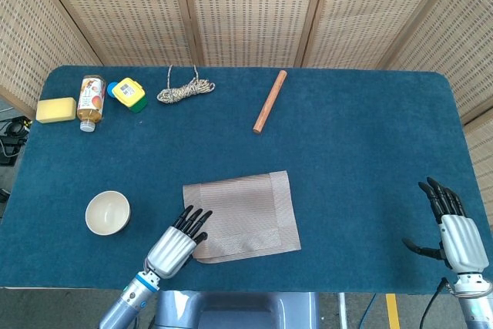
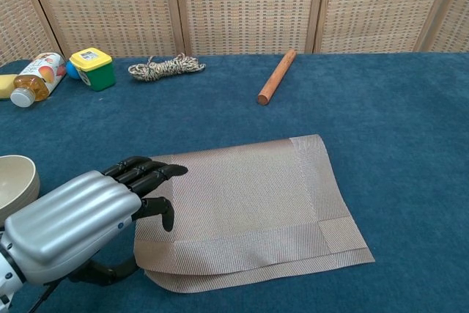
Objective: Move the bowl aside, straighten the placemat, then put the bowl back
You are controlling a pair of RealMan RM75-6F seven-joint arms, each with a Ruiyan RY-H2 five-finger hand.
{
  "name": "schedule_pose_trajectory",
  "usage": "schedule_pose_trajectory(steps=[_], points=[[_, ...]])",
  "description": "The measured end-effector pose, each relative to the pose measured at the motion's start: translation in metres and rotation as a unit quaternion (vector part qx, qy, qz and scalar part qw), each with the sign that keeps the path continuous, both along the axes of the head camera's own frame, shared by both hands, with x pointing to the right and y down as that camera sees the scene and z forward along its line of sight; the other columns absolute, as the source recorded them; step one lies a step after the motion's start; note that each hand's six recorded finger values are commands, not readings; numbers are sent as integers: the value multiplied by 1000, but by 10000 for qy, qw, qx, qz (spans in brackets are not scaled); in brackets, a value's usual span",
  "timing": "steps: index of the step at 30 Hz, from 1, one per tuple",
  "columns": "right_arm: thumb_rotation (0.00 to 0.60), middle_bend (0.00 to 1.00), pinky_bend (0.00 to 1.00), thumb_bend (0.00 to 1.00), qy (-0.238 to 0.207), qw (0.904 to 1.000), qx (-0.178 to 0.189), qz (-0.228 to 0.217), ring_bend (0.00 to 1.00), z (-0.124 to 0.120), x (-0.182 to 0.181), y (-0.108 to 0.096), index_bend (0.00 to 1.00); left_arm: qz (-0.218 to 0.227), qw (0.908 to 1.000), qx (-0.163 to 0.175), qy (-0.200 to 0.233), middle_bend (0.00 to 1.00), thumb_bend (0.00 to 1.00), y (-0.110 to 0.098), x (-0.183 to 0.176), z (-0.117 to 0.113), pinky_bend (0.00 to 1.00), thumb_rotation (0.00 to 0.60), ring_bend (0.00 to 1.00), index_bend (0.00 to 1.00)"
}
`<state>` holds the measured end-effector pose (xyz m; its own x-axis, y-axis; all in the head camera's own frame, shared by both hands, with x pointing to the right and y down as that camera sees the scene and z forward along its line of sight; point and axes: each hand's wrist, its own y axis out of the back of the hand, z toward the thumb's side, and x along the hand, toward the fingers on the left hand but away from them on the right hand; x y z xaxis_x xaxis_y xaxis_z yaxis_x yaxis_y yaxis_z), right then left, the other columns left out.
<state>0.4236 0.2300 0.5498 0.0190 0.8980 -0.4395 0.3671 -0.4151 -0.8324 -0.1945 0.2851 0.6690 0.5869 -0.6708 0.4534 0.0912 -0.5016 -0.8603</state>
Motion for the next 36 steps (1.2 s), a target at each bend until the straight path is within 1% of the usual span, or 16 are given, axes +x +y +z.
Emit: schedule_pose_trajectory(steps=[7, 17, 25, 36], points=[[600, 0, 0, 134, -12, 10000, 5, 23, 0, -1, 1, 0, 4, -22, 10000, -71, -57, 0, 354, -1, 2, 4, 0, 600, 0, 378], [600, 0, 0, 134, -9, 10000, -9, 16, 0, 0, 0, 0, 4, -216, 9996, -123, 150, 0, 353, -1, 8, 0, 0, 600, 0, 377], [600, 0, 0, 135, -14, 10000, -8, 22, 0, -1, 1, 0, 4, -553, 9976, -275, 306, 0, 355, -4, 10, -2, 0, 600, 0, 380], [600, 0, 0, 134, 7, 10000, -24, 34, 0, 0, 1, 0, 4, -923, 9943, -220, 491, 0, 355, -15, 6, -9, 0, 600, 0, 383]])
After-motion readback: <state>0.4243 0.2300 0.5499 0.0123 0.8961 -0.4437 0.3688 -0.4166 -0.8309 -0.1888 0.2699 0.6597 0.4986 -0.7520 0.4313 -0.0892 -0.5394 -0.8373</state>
